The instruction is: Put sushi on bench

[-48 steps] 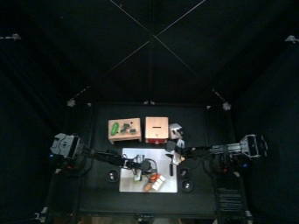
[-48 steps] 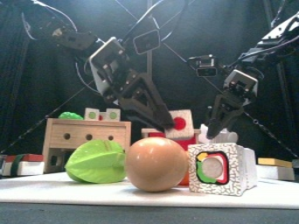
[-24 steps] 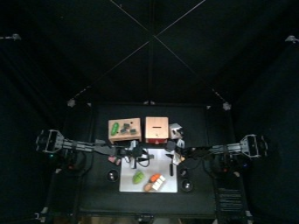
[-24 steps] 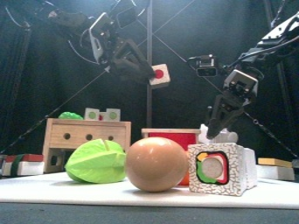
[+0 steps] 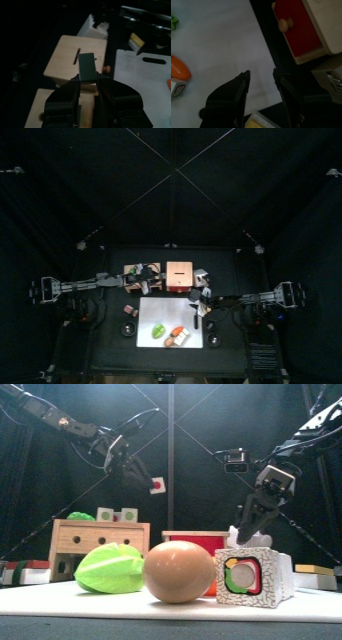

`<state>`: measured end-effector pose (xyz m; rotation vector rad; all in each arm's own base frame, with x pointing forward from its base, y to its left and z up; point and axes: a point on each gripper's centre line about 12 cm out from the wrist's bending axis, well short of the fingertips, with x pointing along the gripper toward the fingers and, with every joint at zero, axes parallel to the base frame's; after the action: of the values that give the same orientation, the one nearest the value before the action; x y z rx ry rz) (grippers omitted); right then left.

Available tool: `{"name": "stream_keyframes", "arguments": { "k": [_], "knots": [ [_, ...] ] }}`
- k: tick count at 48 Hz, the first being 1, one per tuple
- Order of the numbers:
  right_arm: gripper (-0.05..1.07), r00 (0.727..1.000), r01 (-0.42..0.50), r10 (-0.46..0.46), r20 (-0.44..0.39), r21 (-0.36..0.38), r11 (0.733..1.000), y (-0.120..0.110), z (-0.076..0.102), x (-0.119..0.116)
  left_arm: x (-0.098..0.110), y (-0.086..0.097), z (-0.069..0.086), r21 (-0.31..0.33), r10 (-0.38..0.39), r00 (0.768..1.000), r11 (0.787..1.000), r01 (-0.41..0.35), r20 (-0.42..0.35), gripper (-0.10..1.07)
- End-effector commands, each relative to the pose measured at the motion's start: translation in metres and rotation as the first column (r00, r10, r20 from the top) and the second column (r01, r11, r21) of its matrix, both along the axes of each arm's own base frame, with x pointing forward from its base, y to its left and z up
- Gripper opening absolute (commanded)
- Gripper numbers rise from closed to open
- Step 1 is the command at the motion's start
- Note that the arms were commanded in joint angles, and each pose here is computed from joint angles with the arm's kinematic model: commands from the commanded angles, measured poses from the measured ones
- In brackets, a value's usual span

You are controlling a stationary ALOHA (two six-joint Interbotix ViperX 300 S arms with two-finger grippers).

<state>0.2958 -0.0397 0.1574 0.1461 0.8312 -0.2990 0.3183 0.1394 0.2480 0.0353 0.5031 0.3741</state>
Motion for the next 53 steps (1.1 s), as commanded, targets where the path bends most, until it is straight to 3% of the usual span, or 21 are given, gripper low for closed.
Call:
{"name": "stream_keyframes", "arguments": {
  "k": [1,27,53],
  "knots": [
    [0.80,0.999,-0.001,0.001,0.038,-0.003,1.000,-0.001,0.011,0.006,-0.006,0.012,0.006,0.007,0.038,0.999,0.999,-0.038,0.017,0.59],
    [0.80,0.999,-0.003,0.003,0.038,-0.003,1.000,-0.001,0.011,0.007,-0.008,0.027,-0.027,-0.035,0.079,0.993,0.996,-0.082,-0.087,0.60],
    [0.80,0.999,-0.003,0.003,0.038,-0.004,1.000,-0.001,0.011,0.007,-0.012,0.026,-0.030,-0.049,0.083,0.988,0.995,-0.090,-0.128,0.61]
  ]
}}
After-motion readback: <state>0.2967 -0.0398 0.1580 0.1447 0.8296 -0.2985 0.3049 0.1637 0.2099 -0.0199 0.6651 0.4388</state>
